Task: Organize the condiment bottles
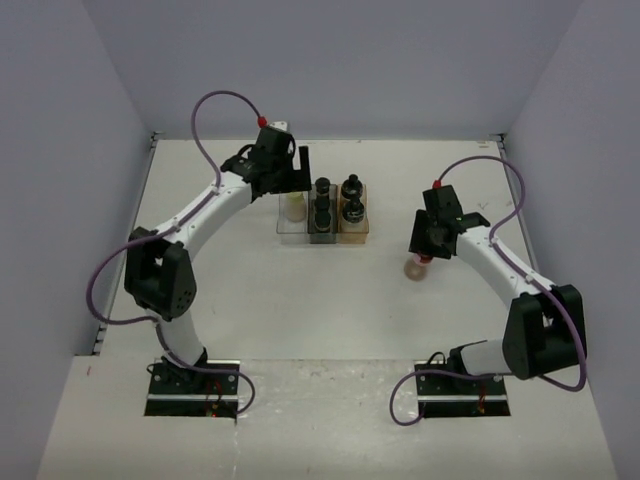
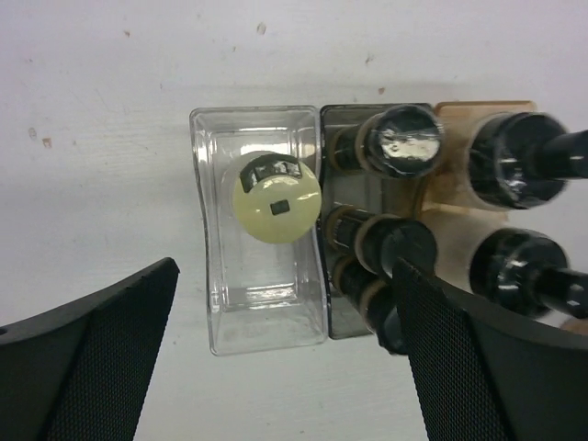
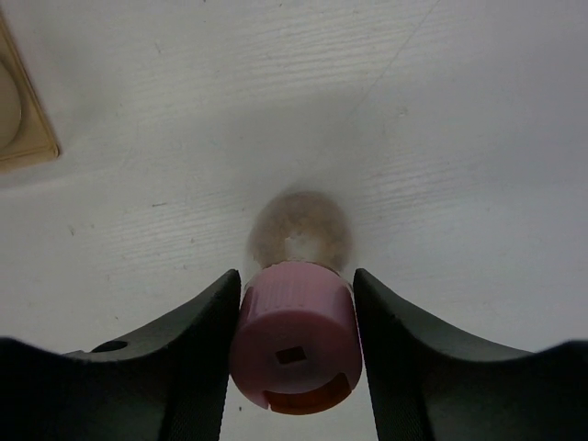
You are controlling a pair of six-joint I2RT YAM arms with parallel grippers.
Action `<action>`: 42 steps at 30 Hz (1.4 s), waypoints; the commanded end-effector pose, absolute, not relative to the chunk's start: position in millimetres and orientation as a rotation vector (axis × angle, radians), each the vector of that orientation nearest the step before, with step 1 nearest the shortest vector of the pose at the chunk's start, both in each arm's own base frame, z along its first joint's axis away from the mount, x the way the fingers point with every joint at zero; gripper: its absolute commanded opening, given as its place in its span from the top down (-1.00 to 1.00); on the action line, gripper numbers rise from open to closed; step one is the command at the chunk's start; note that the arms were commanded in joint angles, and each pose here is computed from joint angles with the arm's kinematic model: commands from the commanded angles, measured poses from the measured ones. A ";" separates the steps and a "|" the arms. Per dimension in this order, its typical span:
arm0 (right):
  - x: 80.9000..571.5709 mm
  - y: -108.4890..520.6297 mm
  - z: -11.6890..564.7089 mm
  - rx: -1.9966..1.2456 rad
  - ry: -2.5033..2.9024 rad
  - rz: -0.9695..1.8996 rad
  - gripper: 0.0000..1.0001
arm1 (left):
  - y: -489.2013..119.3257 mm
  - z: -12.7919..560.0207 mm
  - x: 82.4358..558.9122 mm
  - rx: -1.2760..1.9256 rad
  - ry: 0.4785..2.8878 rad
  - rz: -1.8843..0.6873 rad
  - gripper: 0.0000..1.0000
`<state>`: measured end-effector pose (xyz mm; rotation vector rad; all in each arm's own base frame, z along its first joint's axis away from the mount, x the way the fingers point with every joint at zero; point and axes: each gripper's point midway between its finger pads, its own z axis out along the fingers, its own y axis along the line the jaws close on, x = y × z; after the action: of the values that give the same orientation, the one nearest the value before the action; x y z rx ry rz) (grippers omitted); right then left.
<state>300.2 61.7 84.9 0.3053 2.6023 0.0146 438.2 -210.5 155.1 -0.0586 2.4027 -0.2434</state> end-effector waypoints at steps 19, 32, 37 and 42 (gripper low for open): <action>271.5 108.0 214.0 0.134 2.389 0.156 0.68 | -95.3 285.2 318.1 -0.234 2.100 -0.089 -1.00; 274.7 238.0 269.9 -0.259 2.373 0.358 0.67 | -24.5 263.0 270.8 -0.350 2.046 0.191 -1.00; 291.0 285.2 285.9 -0.350 2.339 0.370 0.67 | -10.1 259.9 262.9 -0.397 1.978 0.216 -1.00; 315.3 328.6 262.4 -0.445 2.372 0.317 0.68 | 2.8 266.4 252.4 -0.479 1.898 0.205 -1.00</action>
<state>304.0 316.4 263.8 -0.3949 2.3814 0.3606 252.7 -12.1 246.2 -0.3760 2.0270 0.2020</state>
